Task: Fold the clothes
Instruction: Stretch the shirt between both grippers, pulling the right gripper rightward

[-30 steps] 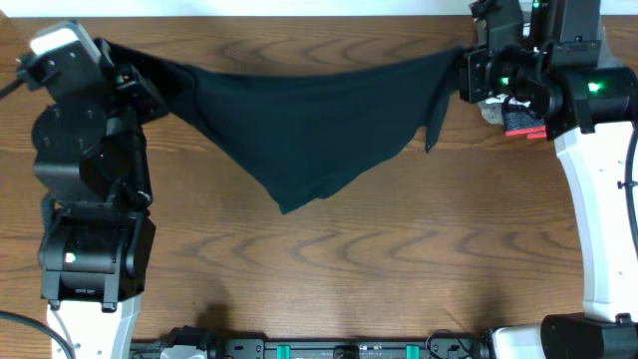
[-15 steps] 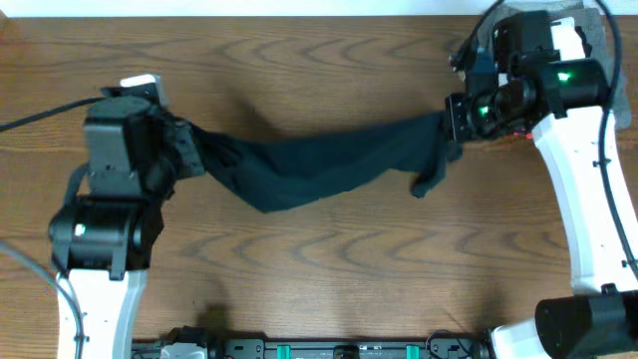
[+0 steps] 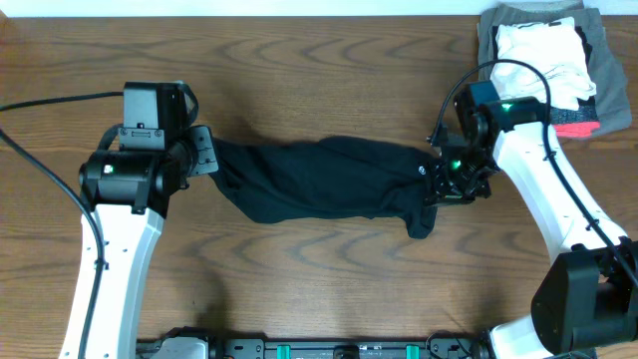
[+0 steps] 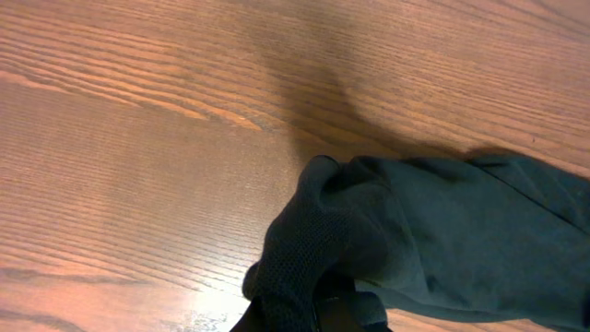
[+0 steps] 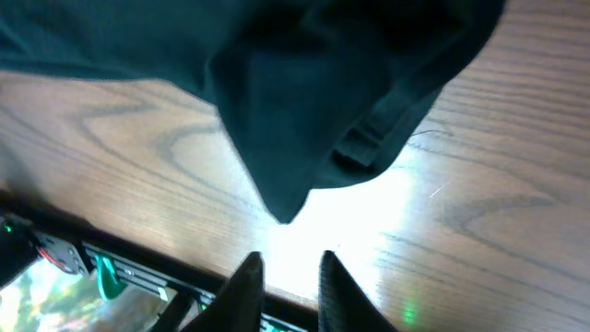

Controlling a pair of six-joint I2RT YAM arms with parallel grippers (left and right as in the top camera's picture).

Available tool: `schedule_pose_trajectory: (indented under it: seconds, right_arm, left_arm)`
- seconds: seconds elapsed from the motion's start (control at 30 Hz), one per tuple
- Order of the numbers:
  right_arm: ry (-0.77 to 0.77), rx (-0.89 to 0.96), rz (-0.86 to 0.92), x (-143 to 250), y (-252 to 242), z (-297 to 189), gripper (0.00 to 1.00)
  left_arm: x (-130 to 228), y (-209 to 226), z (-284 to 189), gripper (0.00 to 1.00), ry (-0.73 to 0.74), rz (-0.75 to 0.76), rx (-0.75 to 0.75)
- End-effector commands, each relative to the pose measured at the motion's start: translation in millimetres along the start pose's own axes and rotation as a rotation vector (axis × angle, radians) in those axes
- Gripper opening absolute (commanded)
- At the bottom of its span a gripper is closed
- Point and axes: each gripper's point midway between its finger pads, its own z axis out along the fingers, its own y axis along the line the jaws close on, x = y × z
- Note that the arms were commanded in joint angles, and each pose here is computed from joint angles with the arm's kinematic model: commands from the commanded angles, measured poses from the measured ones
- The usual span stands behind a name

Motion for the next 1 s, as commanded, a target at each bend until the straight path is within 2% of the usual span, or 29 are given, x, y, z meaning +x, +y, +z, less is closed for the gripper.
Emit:
schedule_pose_trajectory:
  seconds: [0.0,0.17,0.3,0.67,0.77,0.97]
  right_arm:
    - [-0.013,0.026,-0.020,-0.8,0.9,-0.3,0.25]
    - [-0.142,0.186,0.110,-28.3,-30.6,-6.4,0.38]
    - [-0.252,0.203,0.154,-54.0,-40.8,-9.3,0.41]
    - [-0.313,0.138,0.261,-60.9,-70.9,37.4,0.26]
    - [-0.342,0.096,0.230,-67.2,-67.0,44.7,0.25]
    - [-0.403,0.072,0.201,-78.4,-64.5,52.2,0.30]
  left_arm:
    - [-8.0,-0.2,1.0,0.06,-0.013,-0.013,-0.001]
    - [-10.5,-0.7,8.0,0.06,-0.009,-0.010,-0.005]
    - [-12.9,-1.7,14.0,0.06,-0.008,-0.010,-0.006]
    - [-15.7,-2.8,19.4,0.06,-0.010,-0.010,-0.005]
    - [-16.0,-2.8,19.4,0.06,-0.011,-0.010,-0.005]
    - [-15.8,-2.8,19.4,0.06,-0.010,-0.010,-0.005]
